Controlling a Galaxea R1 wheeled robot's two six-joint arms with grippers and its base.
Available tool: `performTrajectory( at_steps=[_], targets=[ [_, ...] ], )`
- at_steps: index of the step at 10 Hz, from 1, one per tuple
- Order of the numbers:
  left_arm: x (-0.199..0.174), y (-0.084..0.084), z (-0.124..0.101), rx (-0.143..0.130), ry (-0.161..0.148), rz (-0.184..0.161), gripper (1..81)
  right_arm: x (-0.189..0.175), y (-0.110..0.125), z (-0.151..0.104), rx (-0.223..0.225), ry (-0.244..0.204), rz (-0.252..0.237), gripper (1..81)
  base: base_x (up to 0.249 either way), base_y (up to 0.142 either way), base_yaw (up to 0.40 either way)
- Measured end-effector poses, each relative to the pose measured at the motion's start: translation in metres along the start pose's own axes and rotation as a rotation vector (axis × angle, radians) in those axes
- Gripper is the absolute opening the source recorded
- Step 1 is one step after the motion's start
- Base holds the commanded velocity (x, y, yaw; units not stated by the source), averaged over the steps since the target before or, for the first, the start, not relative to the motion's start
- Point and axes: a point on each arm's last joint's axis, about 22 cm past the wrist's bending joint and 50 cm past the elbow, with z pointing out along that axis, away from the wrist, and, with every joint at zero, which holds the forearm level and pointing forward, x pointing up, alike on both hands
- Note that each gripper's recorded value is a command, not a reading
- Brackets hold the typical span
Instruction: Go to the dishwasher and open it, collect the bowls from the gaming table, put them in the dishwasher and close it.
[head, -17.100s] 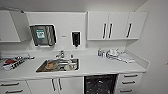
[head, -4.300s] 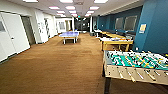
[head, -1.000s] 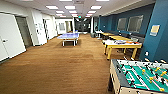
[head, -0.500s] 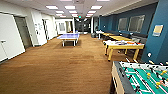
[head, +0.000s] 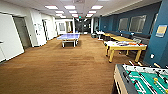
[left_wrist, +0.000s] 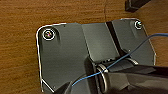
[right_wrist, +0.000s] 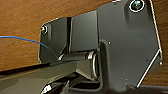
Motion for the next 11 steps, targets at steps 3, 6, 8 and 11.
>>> performTrajectory(
  at_steps=[3, 6, 8, 11],
  targets=[
    [-0.006, -0.002, -0.001, 0.003, -0.008, -0.002, 81.1, -0.008, 0.003, -0.001, -0.005, -0.013, 0.002, 81.1, 0.226, 0.000, 0.000],
    [-0.001, 0.000, 0.000, 0.001, 0.005, -0.001, 81.1, 0.001, 0.002, 0.000, -0.006, 0.009, -0.002, 81.1, 0.229, 0.000, 0.000],
    [-0.010, 0.001, -0.001, 0.000, -0.013, -0.003, 81.1, -0.011, -0.002, 0.001, 0.001, -0.015, 0.002, 81.1, 0.242, 0.000, 0.000],
    [-0.003, 0.000, 0.000, 0.000, -0.002, -0.001, 81.1, -0.006, -0.004, 0.002, 0.002, -0.005, -0.001, 81.1, 0.242, 0.000, 0.000]
  ],
)
